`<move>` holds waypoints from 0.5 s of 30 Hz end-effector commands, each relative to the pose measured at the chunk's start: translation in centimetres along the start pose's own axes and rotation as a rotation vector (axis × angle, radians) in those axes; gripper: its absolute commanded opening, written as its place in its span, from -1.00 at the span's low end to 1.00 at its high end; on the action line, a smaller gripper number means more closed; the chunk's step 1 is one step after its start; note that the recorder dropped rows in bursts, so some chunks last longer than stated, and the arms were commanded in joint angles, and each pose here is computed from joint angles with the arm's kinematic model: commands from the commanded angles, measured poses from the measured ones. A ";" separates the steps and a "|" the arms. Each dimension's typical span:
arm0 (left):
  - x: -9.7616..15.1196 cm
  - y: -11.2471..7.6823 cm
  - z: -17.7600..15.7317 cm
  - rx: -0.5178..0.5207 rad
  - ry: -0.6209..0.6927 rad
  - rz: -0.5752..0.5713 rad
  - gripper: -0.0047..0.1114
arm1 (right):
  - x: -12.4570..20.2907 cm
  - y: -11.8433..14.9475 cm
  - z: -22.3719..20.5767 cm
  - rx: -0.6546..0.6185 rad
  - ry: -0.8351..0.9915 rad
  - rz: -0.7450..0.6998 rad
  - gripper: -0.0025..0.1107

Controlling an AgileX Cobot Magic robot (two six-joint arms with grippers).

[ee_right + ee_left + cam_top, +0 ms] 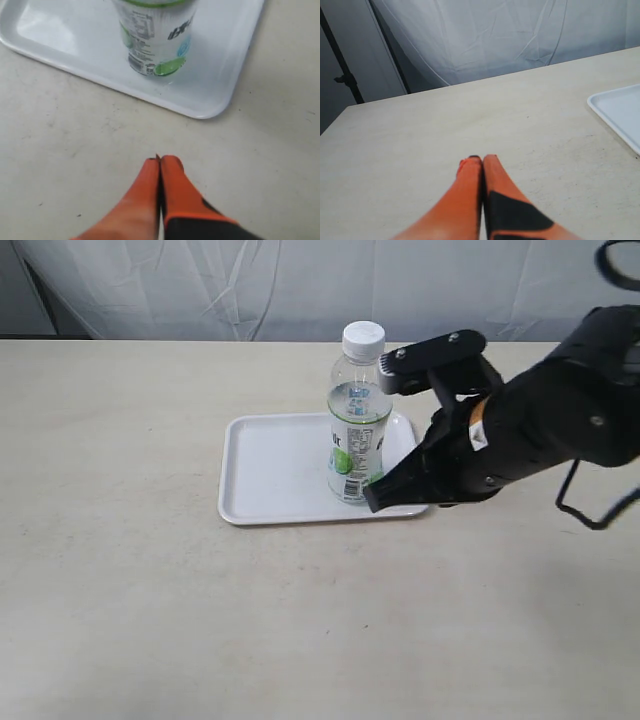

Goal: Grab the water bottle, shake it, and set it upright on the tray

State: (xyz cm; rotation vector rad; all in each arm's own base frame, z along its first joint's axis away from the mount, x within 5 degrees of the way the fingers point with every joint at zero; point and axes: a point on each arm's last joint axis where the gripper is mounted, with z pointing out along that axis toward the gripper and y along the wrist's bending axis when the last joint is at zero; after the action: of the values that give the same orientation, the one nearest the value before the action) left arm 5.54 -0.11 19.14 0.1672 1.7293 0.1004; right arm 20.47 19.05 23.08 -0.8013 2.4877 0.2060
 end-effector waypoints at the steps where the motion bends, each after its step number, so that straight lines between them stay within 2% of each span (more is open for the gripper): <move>1: 0.0 0.0 0.0 -0.001 -0.014 -0.003 -0.91 | 1.6 -0.5 -3.6 -0.005 0.000 0.042 -0.95; 10: 0.0 0.0 0.0 -0.001 -0.014 -0.003 -0.91 | 5.1 -0.7 -7.9 -0.033 0.207 0.133 -0.95; 15: 0.0 0.0 0.0 -0.001 -0.014 -0.003 -0.91 | 4.8 -0.5 -7.9 -0.066 0.176 0.156 -0.95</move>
State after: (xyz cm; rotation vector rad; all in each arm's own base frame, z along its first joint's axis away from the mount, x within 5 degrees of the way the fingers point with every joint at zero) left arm 5.54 -0.11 19.14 0.1672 1.7293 0.1004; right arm 14.00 13.85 27.22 -0.6886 2.7441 0.2547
